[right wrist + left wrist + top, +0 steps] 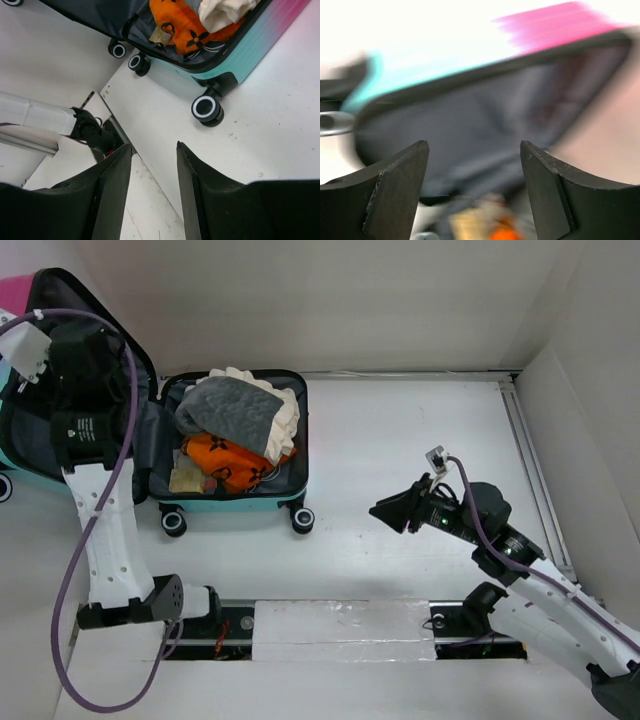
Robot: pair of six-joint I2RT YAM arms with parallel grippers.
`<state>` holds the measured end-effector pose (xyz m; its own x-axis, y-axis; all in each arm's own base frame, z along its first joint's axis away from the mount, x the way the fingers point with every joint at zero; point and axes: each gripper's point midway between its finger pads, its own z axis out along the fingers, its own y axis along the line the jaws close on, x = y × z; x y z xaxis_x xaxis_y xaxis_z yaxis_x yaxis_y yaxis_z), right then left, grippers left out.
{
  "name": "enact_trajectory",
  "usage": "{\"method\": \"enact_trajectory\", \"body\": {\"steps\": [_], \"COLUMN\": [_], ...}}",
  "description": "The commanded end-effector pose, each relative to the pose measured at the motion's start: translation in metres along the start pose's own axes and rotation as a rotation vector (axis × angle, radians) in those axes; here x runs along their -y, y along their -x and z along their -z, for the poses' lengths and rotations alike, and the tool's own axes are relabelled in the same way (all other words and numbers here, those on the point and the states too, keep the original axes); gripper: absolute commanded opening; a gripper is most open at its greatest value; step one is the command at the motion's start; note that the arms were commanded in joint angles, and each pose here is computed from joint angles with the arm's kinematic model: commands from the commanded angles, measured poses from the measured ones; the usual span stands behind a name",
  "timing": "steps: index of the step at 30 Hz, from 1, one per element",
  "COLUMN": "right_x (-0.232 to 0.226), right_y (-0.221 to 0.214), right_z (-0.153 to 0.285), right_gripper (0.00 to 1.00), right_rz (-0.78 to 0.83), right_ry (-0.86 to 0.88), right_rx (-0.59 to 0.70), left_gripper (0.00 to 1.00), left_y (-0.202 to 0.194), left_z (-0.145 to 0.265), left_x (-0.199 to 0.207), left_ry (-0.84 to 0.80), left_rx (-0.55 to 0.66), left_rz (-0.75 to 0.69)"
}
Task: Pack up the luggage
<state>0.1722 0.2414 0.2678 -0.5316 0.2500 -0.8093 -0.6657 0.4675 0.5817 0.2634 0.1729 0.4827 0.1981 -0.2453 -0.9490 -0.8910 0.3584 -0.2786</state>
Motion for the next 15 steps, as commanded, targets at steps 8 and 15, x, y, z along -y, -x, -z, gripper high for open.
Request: {"method": "enact_trajectory", "body": {"steps": [8, 15], "right_x": [-0.009, -0.011], "right_y": [0.007, 0.009], "right_z": [-0.003, 0.001], "right_gripper": [0.47, 0.47], "right_rz": [0.031, 0.035], "right_ry": [0.037, 0.043], "right_rx": [0.027, 0.035], "left_gripper": [0.73, 0.76], "left_y": [-0.063, -0.132], "left_z": [0.017, 0.012], "left_x": [-0.068, -0.109], "left_ry": [0.058, 0.114], "left_rx": [0.014, 0.007], "left_rz": [-0.037, -0.103]}}
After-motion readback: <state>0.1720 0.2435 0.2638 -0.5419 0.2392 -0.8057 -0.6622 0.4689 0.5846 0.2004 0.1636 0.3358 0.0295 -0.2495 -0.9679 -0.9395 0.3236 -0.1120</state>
